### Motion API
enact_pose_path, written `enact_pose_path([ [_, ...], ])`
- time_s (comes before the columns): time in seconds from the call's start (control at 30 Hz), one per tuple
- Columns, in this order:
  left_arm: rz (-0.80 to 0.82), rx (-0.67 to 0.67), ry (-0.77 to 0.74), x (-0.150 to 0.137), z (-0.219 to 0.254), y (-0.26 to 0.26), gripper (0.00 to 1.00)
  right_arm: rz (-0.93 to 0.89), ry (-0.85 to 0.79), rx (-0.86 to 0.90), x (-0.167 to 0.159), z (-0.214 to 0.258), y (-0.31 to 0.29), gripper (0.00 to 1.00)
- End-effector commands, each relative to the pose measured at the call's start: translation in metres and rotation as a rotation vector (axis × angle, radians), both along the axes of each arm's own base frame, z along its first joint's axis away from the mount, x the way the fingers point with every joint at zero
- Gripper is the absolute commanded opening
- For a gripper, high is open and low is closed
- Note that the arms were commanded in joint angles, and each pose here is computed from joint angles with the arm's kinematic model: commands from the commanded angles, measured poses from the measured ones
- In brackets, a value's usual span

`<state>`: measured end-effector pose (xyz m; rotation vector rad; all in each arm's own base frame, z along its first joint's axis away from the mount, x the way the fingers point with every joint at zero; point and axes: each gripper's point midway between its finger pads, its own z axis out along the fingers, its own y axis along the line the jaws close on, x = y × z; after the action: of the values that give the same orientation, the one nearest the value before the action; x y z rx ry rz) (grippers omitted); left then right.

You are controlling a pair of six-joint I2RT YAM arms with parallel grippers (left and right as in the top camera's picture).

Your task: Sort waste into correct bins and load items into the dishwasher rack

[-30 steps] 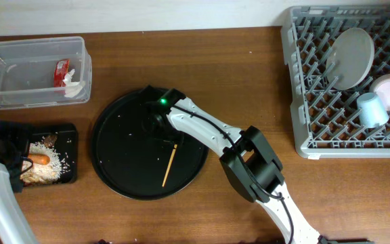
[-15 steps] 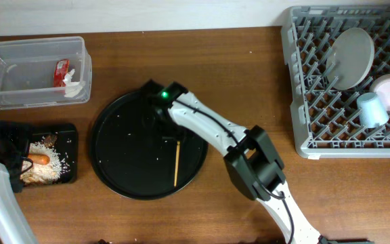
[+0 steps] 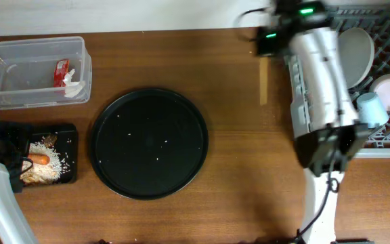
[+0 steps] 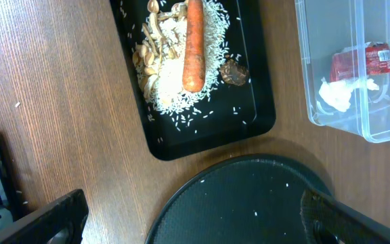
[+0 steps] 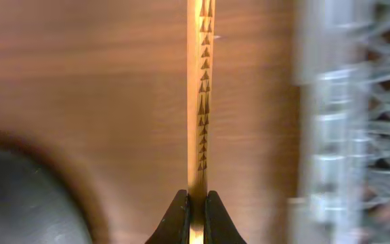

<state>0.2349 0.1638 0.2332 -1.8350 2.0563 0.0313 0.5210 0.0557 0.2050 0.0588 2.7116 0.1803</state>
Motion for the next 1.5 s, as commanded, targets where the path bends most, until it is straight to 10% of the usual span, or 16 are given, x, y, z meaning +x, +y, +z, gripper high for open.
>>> enact_pose_path([
  [0.0,0.016,0.007,-0.005,-0.002,0.002,0.001,0.99,0.043,-0.078,-0.022,0.008,0.018,-0.056,0.04],
  [0.47,0.016,0.007,-0.005,-0.002,0.002,0.001,0.99,0.075,-0.113,-0.041,0.027,-0.015,-0.140,0.09],
  [0.53,0.016,0.007,-0.005,-0.002,0.002,0.001,0.99,0.077,-0.098,-0.037,0.028,-0.023,-0.139,0.24],
  [0.67,0.016,0.007,-0.005,-0.002,0.002,0.002,0.99,0.067,-0.082,-0.028,0.028,-0.029,-0.139,0.89],
  [0.73,0.016,0.007,-0.005,-0.002,0.002,0.001,0.99,0.066,-0.073,-0.025,0.026,-0.030,-0.139,0.98],
  [1.07,0.016,0.007,-0.005,-0.002,0.002,0.001,0.99,0.034,0.039,0.268,-0.027,0.009,-0.089,1.00],
  [1.47,0.016,0.007,-0.005,-0.002,0.002,0.001,0.99,-0.027,0.061,0.182,-0.139,0.100,-0.057,0.98],
])
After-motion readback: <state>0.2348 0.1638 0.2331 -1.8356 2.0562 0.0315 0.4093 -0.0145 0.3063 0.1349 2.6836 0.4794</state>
